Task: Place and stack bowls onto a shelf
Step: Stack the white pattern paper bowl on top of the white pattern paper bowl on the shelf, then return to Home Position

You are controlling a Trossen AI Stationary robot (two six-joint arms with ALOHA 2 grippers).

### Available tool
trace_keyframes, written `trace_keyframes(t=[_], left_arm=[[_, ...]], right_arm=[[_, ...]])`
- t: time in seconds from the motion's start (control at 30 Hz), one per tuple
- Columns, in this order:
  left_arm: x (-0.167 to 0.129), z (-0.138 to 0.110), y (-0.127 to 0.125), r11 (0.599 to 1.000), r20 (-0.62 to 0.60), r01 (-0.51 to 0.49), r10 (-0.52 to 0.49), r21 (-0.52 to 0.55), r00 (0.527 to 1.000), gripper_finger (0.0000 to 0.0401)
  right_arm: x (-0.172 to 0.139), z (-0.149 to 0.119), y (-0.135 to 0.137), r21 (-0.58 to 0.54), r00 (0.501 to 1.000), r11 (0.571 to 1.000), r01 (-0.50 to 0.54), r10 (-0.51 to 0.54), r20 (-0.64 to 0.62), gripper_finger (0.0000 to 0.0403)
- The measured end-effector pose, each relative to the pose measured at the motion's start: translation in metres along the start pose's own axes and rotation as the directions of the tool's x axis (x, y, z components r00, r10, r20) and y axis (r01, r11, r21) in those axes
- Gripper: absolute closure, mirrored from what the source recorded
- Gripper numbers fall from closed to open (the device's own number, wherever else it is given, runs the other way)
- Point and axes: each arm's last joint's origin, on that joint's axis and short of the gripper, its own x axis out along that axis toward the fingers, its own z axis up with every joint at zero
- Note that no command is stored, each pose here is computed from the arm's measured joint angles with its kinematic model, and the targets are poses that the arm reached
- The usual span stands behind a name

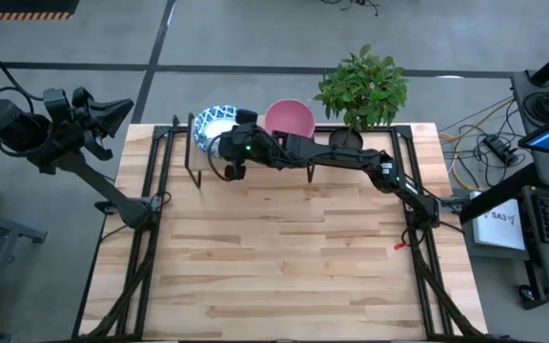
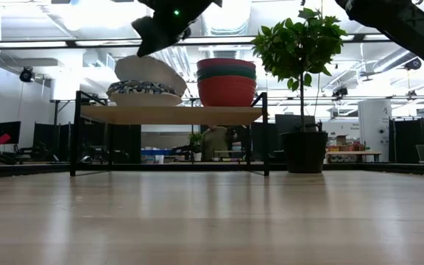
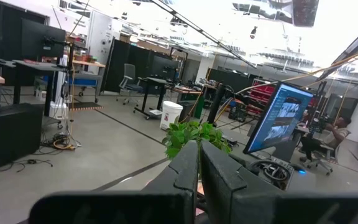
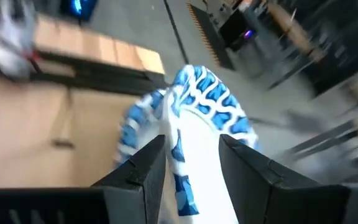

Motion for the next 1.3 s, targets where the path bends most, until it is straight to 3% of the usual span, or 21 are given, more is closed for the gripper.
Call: trace_keyframes(t=[0.1, 0.17, 0.43, 0.6, 0.73, 0.9, 1.0, 1.17, 1.3], left_arm=[[0.000, 0.000, 0.000, 1.000, 0.000, 0.000, 0.000, -0.003, 1.000, 0.0401], [0.000, 0.000, 0.000, 1.000, 0.000, 0.000, 0.000, -0.007, 1.000, 0.0401], [0.000, -0.002, 0.000, 1.000, -0.008, 0.000, 0.000, 0.010, 1.000, 0.0401], [0.000, -0.013, 0.000, 1.000, -0.058, 0.001, 0.001, 0.029, 0.998, 0.0401], [-0.001, -0.027, 0.002, 1.000, -0.127, -0.008, 0.010, 0.015, 0.992, 0.0401], [-0.002, -0.047, 0.001, 1.000, -0.225, -0.017, 0.015, -0.009, 0.974, 0.0401], [0.000, -0.058, -0.005, 1.000, -0.273, -0.006, 0.002, -0.014, 0.962, 0.0401], [0.003, -0.088, -0.020, 0.995, -0.387, 0.098, -0.095, -0.011, 0.917, 0.0401], [0.005, -0.119, -0.031, 0.985, -0.443, 0.168, -0.170, -0.045, 0.880, 0.0401]], right_arm=[[0.000, 0.000, 0.001, 0.213, 0.998, 0.975, -0.058, 0.055, 0.023, 0.0264], [0.000, 0.000, 0.003, 0.296, 0.996, 0.952, -0.084, 0.079, 0.030, 0.0264], [-0.003, 0.005, -0.001, 0.462, 0.994, 0.880, -0.108, 0.081, 0.078, 0.0264], [-0.023, 0.028, -0.015, 0.538, 0.936, 0.780, -0.319, 0.171, 0.306, 0.0264], [-0.046, 0.044, -0.025, 0.517, 0.883, 0.745, -0.422, 0.210, 0.420, 0.0266], [-0.081, 0.063, -0.028, 0.462, 0.843, 0.750, -0.473, 0.231, 0.486, 0.0272], [-0.108, 0.076, -0.023, 0.397, 0.815, 0.777, -0.489, 0.244, 0.526, 0.0274], [-0.148, 0.087, -0.002, 0.337, 0.870, 0.858, -0.388, 0.219, 0.442, 0.0275], [-0.178, 0.090, 0.010, 0.298, 0.880, 0.870, -0.393, 0.262, 0.395, 0.0275]])
